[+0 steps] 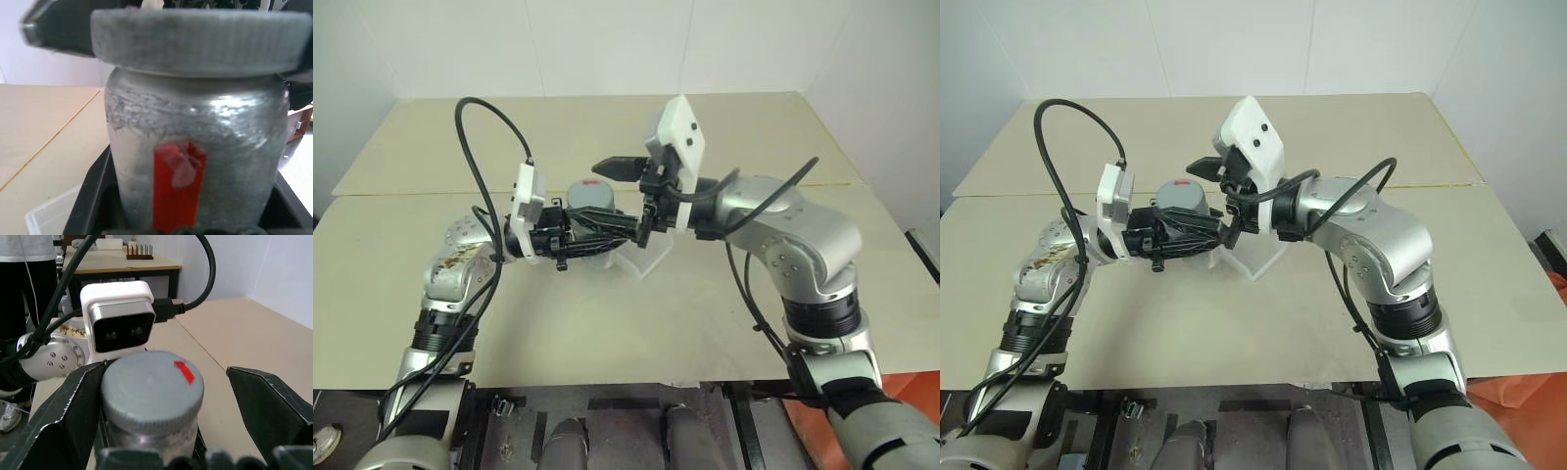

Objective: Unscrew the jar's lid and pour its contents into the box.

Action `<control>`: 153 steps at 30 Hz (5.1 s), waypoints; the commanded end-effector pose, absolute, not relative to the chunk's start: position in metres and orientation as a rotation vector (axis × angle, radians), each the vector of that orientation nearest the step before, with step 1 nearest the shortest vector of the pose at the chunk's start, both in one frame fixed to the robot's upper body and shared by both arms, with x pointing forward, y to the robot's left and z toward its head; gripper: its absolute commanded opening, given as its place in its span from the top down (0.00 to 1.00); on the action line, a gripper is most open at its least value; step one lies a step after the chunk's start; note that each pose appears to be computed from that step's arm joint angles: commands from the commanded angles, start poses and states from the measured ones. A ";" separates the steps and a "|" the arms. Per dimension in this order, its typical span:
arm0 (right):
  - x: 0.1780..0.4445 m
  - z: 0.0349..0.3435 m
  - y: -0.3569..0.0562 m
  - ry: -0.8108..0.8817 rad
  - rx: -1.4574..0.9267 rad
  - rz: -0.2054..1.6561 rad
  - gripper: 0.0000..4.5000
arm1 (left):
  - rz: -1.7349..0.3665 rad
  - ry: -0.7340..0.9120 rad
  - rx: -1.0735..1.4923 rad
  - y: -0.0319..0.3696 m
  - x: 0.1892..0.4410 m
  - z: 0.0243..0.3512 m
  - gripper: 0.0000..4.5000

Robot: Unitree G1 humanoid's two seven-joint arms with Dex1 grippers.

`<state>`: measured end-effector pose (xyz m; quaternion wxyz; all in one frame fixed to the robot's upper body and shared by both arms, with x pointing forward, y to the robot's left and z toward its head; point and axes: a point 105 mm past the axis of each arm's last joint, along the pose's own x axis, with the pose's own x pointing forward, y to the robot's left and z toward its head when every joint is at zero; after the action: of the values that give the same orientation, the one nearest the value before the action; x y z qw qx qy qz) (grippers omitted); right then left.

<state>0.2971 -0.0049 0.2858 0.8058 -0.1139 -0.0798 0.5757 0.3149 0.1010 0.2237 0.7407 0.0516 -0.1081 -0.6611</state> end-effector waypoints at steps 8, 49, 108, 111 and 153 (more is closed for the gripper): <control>0.311 0.304 -0.050 -0.240 -0.243 1.052 0.01 | -1.484 -0.301 0.162 0.100 0.308 0.239 0.55; 0.292 0.305 -0.002 -0.230 -0.247 1.204 0.01 | -1.442 -0.329 0.169 0.096 0.319 0.237 0.55; 0.324 0.208 -0.174 0.170 -0.176 0.554 0.01 | -0.353 -0.665 1.147 0.112 0.418 0.252 0.55; 0.307 0.220 -0.160 0.185 -0.182 0.706 0.01 | -0.352 -0.921 1.552 0.089 0.413 0.252 0.55; 0.283 0.257 -0.137 -0.002 -0.285 0.857 0.01 | -0.482 -0.315 0.487 0.127 0.442 0.253 0.55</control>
<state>0.2835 -0.1357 0.2451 0.8977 -0.1237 0.0274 0.4219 0.4468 0.1177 0.2261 0.9063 0.3130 -0.1381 -0.2483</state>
